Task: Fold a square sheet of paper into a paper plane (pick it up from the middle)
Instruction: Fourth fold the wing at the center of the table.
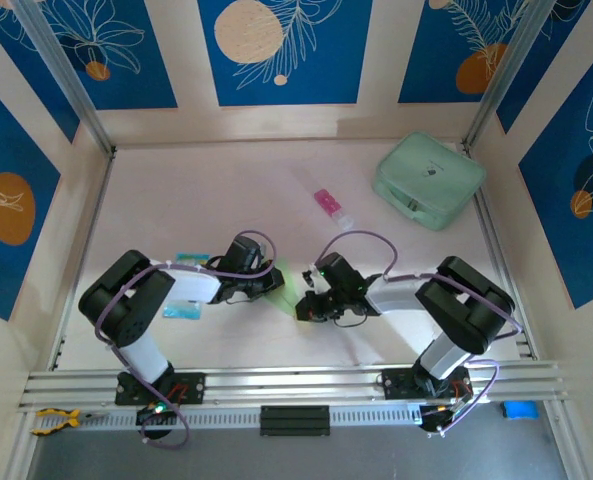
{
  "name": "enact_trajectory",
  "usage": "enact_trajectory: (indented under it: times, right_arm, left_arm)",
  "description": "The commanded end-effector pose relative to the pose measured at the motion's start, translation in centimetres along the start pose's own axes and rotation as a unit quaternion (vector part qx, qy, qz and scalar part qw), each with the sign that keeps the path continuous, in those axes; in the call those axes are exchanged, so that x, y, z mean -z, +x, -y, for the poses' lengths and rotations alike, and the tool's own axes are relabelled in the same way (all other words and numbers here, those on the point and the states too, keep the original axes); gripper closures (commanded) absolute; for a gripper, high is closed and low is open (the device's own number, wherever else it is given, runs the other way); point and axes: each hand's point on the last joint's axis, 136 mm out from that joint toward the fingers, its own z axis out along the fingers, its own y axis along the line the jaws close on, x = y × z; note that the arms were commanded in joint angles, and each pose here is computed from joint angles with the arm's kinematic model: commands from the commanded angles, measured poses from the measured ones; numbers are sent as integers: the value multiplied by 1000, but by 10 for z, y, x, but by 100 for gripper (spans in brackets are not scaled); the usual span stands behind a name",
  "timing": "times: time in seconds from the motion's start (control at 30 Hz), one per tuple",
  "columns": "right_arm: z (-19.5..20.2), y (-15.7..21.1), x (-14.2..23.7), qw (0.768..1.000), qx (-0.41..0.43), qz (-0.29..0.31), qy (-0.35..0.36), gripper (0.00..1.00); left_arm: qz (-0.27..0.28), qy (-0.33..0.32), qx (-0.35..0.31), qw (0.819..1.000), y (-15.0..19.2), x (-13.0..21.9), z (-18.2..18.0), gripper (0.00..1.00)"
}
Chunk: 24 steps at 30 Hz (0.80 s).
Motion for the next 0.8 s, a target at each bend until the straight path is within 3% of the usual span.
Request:
enact_trajectory:
  times: [0.0,0.17,0.4,0.77]
  right_arm:
    - [28,43,5,996,-44,-62,35,98]
    - [28,46,12,997,-49,-55,37,98]
    - [-30,1,33,1000,-2,3,-23,98]
    - [-34,-51,-5,1000,-13,-8,5,98]
  left_arm:
    - [0,-57,20,998,5,1,-36,100]
    - [0,-55,17,998,5,2,-35,100]
    - [-5,-55,10,998,7,2,-36,100]
    - [-6,-54,9,998,8,3,-35,100]
